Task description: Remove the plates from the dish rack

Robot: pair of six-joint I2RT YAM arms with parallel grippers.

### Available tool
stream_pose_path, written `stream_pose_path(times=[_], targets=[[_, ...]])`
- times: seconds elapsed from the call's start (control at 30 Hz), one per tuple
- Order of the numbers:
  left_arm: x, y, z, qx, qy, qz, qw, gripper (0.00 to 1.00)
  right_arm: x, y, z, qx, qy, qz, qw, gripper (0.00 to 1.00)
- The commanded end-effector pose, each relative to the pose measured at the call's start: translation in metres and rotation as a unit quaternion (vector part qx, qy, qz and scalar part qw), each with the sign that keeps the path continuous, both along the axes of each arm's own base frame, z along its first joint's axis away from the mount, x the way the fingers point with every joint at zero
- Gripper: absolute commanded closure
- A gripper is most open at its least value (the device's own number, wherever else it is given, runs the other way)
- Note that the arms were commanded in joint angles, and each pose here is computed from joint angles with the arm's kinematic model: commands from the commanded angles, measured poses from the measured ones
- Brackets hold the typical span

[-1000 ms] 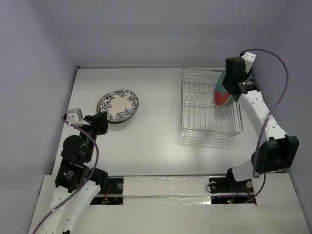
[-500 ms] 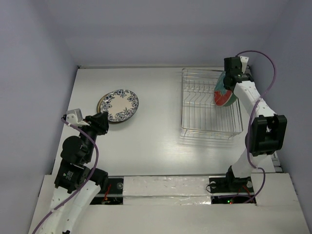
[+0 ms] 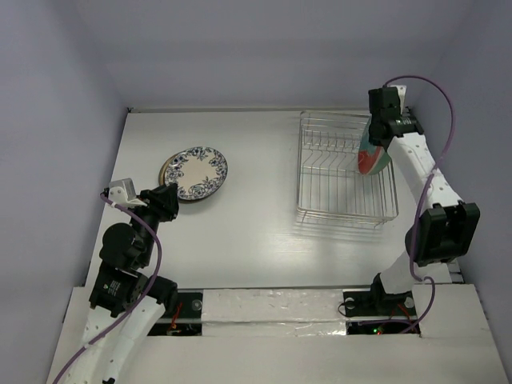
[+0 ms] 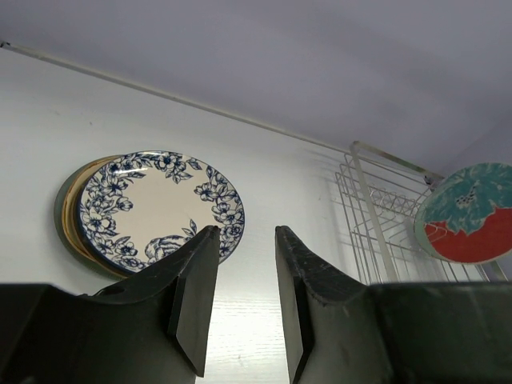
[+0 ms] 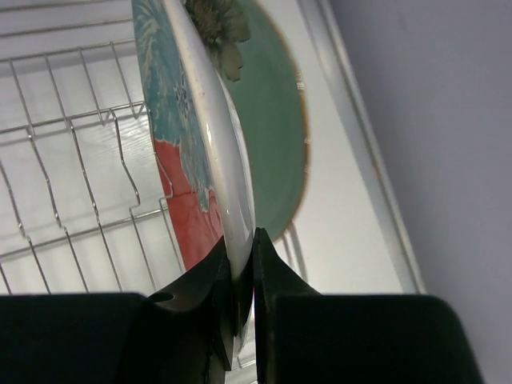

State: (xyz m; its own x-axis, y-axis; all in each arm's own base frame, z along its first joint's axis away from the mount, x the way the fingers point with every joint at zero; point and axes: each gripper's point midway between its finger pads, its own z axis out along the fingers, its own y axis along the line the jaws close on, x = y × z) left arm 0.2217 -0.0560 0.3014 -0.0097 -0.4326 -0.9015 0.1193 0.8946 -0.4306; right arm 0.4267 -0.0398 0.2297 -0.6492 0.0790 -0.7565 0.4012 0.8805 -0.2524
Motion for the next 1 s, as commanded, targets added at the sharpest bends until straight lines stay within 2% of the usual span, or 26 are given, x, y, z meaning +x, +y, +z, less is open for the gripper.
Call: stream_pose_path(times=[0.0,0.13,0.23,0.33,0.37,0.43,0.53,0.63,0.7,0.77,0.83,0.87,0.9,0.97], targets=[[0.002,-0.003,0.007,-0.004,-0.013,-0.004,1.0,0.69,-0.016,0.003,0.15,0.001,-0.204,-0.012,0.979,1.0],[0.002,-0.003,0.007,-0.004,-0.013,-0.004,1.0,0.68,-0.037,0.022,0.193,0.037,-0.261,0.02,0.964,1.0],[0.003,-0.003,0.007,-0.004,-0.012,-0.004,1.0,0.68,-0.046,0.059,0.207,0.102,-0.296,0.088,0.946,1.0],[0.004,-0.001,0.005,-0.002,-0.01,0.0,1.0,0.68,-0.044,0.122,0.206,0.191,-0.32,0.175,0.911,1.0],[0.005,-0.001,0.005,-0.003,-0.009,0.0,1.0,0.68,-0.039,0.141,0.215,0.231,-0.345,0.187,0.89,1.0],[0.006,-0.002,0.004,-0.002,-0.006,0.0,1.0,0.68,-0.029,0.184,0.195,0.268,-0.331,0.215,0.879,1.0],[0.007,0.0,0.002,-0.001,-0.002,0.005,1.0,0.68,-0.02,0.242,0.197,0.353,-0.335,0.259,0.835,1.0],[0.007,0.0,0.002,-0.001,-0.002,0.005,1.0,0.68,-0.015,0.312,0.202,0.464,-0.329,0.32,0.758,1.0],[0.008,0.0,0.001,-0.001,-0.001,0.005,1.0,0.68,-0.008,0.359,0.186,0.523,-0.293,0.347,0.721,1.0],[0.009,0.002,0.001,-0.001,0.0,0.009,1.0,0.68,-0.003,0.398,0.174,0.559,-0.271,0.357,0.698,1.0],[0.009,0.001,0.0,0.0,0.001,0.009,1.0,0.68,0.002,0.417,0.163,0.575,-0.261,0.349,0.692,1.0],[0.009,0.001,0.0,0.0,0.002,0.009,1.0,0.68,-0.001,0.431,0.165,0.594,-0.259,0.351,0.676,1.0],[0.01,0.001,0.0,0.0,0.002,0.009,1.0,0.68,0.006,0.445,0.141,0.599,-0.238,0.348,0.681,1.0],[0.009,0.001,0.001,0.0,0.0,0.009,1.0,0.68,0.007,0.463,0.131,0.608,-0.218,0.349,0.679,1.0]])
